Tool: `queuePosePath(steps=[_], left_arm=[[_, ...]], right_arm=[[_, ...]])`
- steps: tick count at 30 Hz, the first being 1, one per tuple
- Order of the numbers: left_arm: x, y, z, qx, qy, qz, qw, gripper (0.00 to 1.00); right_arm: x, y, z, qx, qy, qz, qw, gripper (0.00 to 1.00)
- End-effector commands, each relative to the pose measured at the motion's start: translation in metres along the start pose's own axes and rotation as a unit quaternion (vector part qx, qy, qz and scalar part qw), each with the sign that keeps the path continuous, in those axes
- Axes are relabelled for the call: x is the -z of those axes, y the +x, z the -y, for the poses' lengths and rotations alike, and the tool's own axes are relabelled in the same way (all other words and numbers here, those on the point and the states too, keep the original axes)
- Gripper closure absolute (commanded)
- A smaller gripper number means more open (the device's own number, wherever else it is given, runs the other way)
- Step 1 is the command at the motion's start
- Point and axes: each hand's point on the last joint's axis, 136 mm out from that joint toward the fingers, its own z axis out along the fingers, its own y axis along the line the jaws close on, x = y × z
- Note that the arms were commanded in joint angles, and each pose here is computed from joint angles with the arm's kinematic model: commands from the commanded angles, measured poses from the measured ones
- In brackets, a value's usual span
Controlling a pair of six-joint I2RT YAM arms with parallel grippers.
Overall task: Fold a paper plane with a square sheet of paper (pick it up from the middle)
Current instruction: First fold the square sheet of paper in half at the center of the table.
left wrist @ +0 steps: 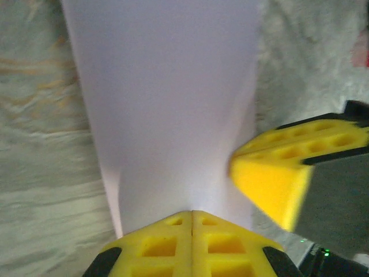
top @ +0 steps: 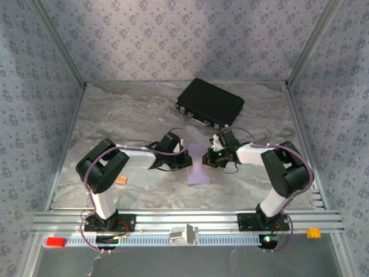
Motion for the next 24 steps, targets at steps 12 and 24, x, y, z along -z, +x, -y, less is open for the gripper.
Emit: queuePosePath(steps=[12, 24], left_arm=[[0.01, -0.01, 0.004, -0.026, -0.025, 0.01, 0.999, 1.0], [-0.001, -0.029, 0.002, -0.01, 0.001, 0.008, 1.0, 1.0]], right_arm=[[-0.003, 0.027, 0.044, -0.038, 0.079, -0.03, 0.996, 1.0], [-0.003, 0.027, 0.044, -0.038, 0.076, -0.03, 0.996, 1.0]])
